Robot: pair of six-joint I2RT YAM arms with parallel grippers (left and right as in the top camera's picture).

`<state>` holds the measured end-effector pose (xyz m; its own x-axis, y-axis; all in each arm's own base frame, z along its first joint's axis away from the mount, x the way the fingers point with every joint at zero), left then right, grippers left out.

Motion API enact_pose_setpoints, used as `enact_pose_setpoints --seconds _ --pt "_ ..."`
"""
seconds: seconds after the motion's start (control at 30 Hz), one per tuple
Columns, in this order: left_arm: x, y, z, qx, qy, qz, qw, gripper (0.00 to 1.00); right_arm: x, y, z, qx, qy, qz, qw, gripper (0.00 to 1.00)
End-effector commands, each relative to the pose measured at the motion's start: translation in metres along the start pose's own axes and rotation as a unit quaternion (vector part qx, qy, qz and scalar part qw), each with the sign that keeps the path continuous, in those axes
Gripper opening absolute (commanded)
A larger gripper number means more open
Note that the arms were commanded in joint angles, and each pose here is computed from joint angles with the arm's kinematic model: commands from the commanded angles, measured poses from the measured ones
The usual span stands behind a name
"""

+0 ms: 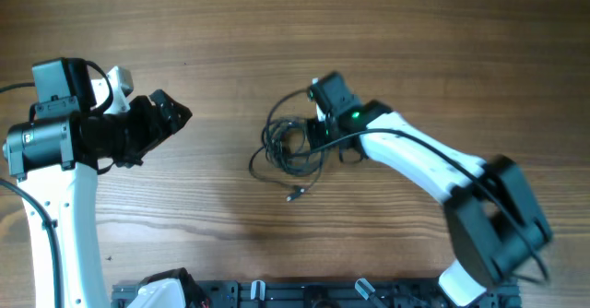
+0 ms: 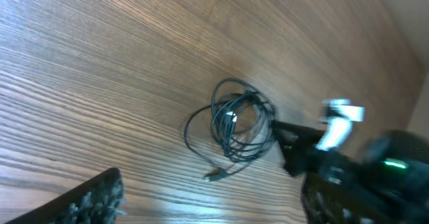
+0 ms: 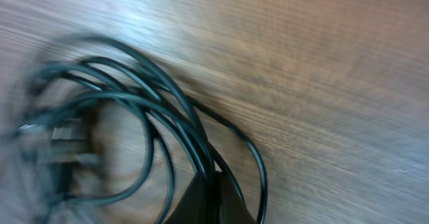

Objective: Untangle cables

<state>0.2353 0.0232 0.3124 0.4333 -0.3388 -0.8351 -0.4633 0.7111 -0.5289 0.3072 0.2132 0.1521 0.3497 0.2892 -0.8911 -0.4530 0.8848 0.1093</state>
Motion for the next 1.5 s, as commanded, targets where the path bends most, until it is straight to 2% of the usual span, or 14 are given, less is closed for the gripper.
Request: enact_pose_setpoints --seconds 0.0,0.23,0.27,0.33,0.37,0.53,0.7,0.8,0.87,0.93,1.03,1.2,1.33,1.47 --pt "0.001 -0.008 -0.009 0.029 0.011 -0.01 0.999 0.75 -0.106 0.015 0.055 -0.041 -0.155 0.03 0.987 0.04" --pt "0.018 -0.054 -0.032 0.14 0.029 -0.056 0.988 0.54 -0.199 0.025 0.054 -0.091 -0.268 0.076 0.956 0.04" --pt "0.02 -0.061 -0.034 0.156 0.026 -0.067 0.985 0.59 -0.203 0.028 0.052 -0.104 -0.271 0.097 0.952 0.04" --pt "0.023 -0.076 -0.038 0.187 0.019 -0.089 0.978 0.88 -0.21 0.033 0.049 -0.116 -0.275 0.129 0.946 0.04" --pt "0.025 -0.08 -0.039 0.196 0.016 -0.095 0.976 0.94 -0.212 0.034 0.048 -0.119 -0.276 0.137 0.944 0.04" --pt "0.043 -0.101 -0.038 0.229 0.011 -0.122 0.966 0.99 -0.226 0.041 0.044 -0.143 -0.289 0.18 0.929 0.04" --pt "0.074 -0.104 -0.034 0.225 0.046 -0.102 0.968 0.93 -0.256 0.046 0.041 -0.157 -0.337 0.214 0.904 0.04" --pt "0.088 -0.103 -0.031 0.218 0.061 -0.089 0.97 0.73 -0.276 0.046 0.038 -0.156 -0.371 0.213 0.89 0.04" --pt "0.095 -0.1 -0.031 0.213 0.073 -0.078 0.971 0.62 -0.285 0.039 0.038 -0.124 -0.393 0.171 0.895 0.04" --pt "0.098 -0.096 -0.03 0.209 0.072 -0.057 0.974 0.59 -0.292 0.027 0.036 -0.072 -0.408 0.104 0.904 0.04" --pt "0.099 -0.083 -0.027 0.203 0.046 0.021 0.978 0.59 -0.308 0.005 0.025 0.027 -0.431 -0.006 0.902 0.04" --pt "0.098 -0.077 -0.025 0.186 0.033 0.05 0.981 0.63 -0.326 -0.001 0.01 0.042 -0.445 -0.029 0.894 0.04" --pt "0.097 -0.068 -0.021 0.146 0.0 0.11 0.983 0.63 -0.323 -0.013 -0.002 0.079 -0.418 -0.09 0.9 0.04" --pt "0.089 -0.051 -0.008 0.066 -0.03 0.151 0.986 0.63 -0.299 -0.037 -0.026 0.201 -0.331 -0.227 0.893 0.05"
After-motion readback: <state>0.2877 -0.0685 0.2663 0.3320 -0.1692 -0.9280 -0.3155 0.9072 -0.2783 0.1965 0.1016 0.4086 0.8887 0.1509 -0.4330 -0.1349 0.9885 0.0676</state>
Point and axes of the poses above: each gripper's point midway between its finger pads, its own x axis out along the fingers, its own y axis along the line the jaws close on, z = x × y, the point moved 10 cm from there along -x, back along the fingers, and after that the axes turned 8 degrees about -x, right-handed, at the moved point
